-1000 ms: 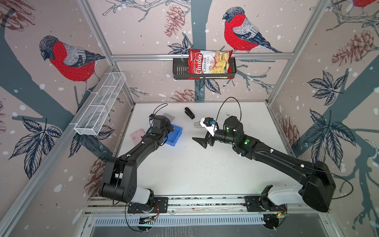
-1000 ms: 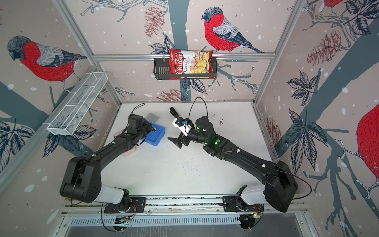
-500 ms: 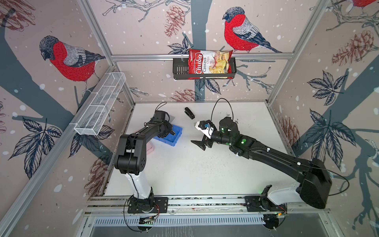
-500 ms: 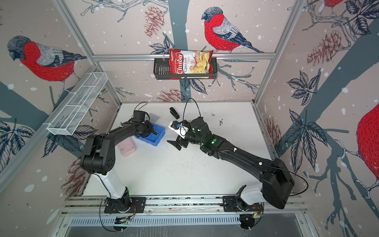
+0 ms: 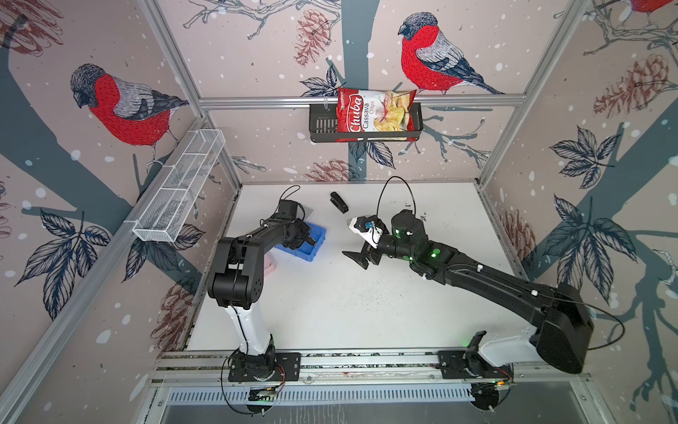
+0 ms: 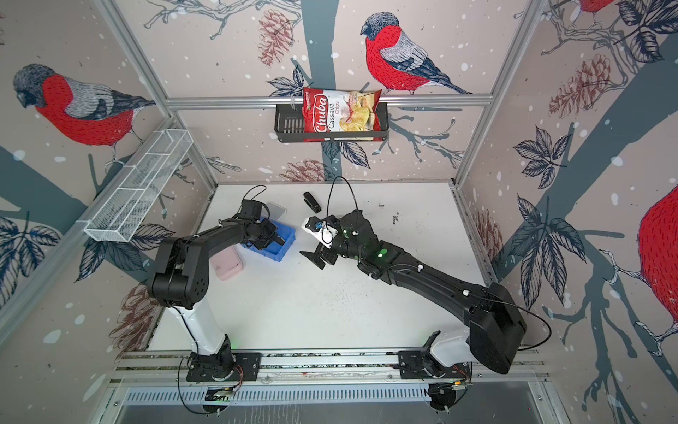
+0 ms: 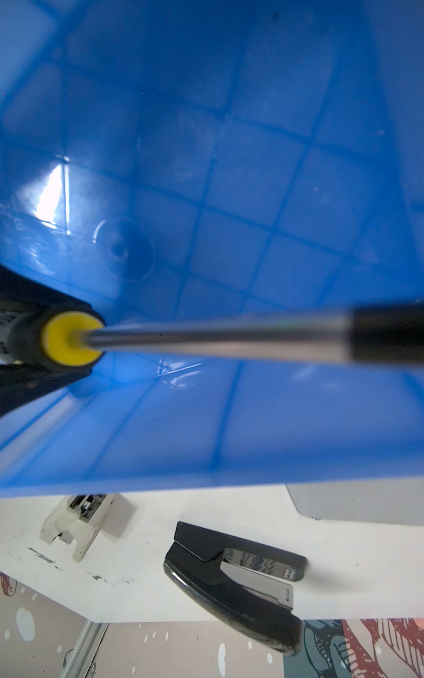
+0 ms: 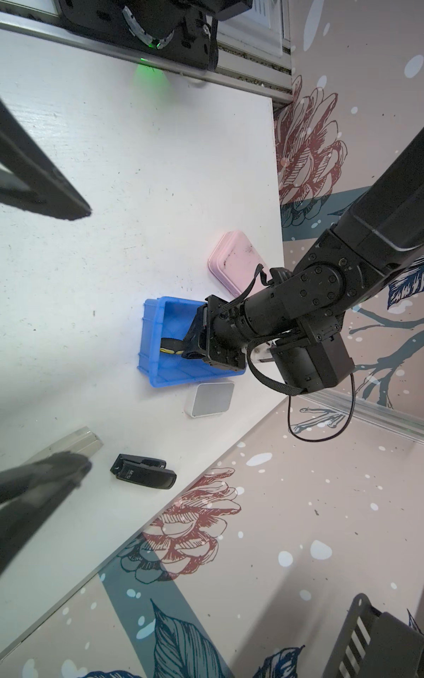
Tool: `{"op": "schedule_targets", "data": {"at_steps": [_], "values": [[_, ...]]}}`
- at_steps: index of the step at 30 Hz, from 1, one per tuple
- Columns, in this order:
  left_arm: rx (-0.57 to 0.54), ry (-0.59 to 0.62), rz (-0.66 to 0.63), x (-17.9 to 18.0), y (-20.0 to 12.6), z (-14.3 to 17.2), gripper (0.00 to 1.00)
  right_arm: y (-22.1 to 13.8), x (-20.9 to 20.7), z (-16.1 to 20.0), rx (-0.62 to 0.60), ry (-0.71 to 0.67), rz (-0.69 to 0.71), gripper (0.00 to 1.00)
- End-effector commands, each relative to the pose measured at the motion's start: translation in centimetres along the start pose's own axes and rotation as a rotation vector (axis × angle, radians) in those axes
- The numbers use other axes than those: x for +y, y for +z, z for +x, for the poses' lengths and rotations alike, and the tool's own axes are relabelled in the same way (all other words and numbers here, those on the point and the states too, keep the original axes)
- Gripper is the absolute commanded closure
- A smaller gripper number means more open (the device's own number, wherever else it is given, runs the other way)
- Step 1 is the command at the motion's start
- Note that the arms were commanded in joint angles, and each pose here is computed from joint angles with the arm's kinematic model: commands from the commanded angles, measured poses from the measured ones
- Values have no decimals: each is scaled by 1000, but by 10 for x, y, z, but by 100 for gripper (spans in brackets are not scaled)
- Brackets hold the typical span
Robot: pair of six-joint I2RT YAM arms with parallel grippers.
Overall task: Put the screwdriver in the bin
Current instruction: Place the screwdriver in the bin.
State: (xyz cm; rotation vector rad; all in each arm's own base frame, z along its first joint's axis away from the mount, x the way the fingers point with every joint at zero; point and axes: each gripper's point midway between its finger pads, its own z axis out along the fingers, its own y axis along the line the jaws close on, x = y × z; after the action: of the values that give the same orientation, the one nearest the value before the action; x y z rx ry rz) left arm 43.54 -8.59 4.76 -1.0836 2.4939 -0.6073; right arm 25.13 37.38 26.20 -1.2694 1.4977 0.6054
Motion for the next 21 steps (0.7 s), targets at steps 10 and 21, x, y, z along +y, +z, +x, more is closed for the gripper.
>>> {"op": "schedule_targets", "data": {"at_steps": [10,21], "values": [[-59,69,6,-9,-34,-8,51,-13,-17,-7,-28,9,77,1],[-181,194,43,-26,-92,-20,1,-52,-53,-13,-134,92,189,0]]}}
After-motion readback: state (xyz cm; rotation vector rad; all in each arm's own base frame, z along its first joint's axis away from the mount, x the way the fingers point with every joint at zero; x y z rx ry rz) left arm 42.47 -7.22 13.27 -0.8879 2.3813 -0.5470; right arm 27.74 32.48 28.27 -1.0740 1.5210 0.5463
